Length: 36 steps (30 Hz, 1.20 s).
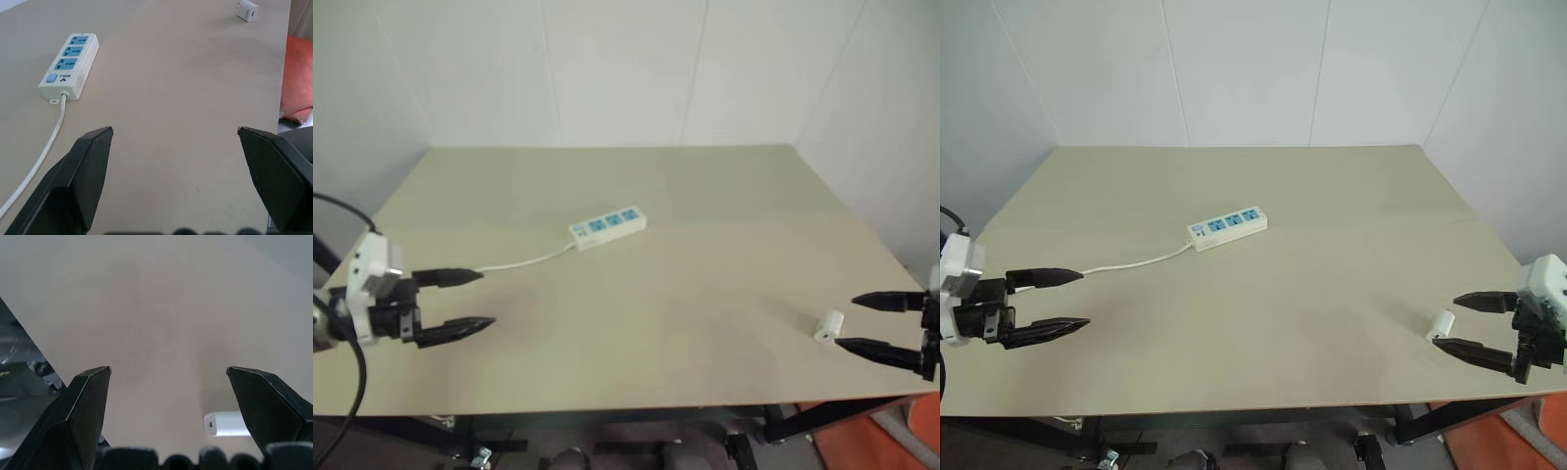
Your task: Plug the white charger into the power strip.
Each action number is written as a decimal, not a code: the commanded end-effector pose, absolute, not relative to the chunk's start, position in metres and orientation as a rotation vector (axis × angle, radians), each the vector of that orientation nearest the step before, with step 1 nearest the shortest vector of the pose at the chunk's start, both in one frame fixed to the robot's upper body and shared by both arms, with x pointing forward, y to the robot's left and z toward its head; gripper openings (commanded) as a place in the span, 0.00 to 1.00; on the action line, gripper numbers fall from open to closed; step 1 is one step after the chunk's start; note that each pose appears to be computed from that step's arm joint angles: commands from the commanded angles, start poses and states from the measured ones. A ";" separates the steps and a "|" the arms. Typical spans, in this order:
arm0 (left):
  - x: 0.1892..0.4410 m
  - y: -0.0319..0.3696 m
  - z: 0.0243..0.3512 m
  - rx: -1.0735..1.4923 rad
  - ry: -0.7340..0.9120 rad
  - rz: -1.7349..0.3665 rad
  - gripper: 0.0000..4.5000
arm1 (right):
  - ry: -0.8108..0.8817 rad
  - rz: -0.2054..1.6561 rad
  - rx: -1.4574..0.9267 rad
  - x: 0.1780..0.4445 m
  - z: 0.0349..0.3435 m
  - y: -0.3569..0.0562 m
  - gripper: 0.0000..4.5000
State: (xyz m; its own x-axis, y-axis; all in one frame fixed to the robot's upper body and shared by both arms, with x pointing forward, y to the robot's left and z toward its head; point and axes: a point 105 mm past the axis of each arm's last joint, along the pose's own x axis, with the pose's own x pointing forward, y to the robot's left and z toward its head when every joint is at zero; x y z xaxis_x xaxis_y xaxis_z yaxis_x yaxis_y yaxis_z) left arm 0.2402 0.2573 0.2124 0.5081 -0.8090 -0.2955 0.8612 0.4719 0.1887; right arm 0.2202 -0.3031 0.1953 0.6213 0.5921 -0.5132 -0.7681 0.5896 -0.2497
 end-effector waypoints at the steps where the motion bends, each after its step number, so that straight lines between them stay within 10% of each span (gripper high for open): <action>1: 0.239 0.256 0.226 0.369 0.126 -1.032 0.99 | 0.385 0.812 -0.543 0.219 0.204 -0.306 1.00; 22: 0.265 0.246 0.228 0.366 0.068 -0.979 0.99 | 0.303 0.831 -0.548 0.228 0.210 -0.291 1.00; 36: 0.367 0.233 0.206 0.423 0.009 -0.762 0.99 | 0.056 0.874 -0.531 0.283 0.231 -0.226 1.00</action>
State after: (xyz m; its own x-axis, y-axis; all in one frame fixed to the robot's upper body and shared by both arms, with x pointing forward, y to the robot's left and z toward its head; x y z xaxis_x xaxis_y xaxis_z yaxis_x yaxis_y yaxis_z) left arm 0.3599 0.2300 0.1984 0.7017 -0.6889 -0.1814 0.7041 0.6318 0.3242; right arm 0.2787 -0.2312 0.2242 0.6311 0.7232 -0.2805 -0.7629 0.5132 -0.3932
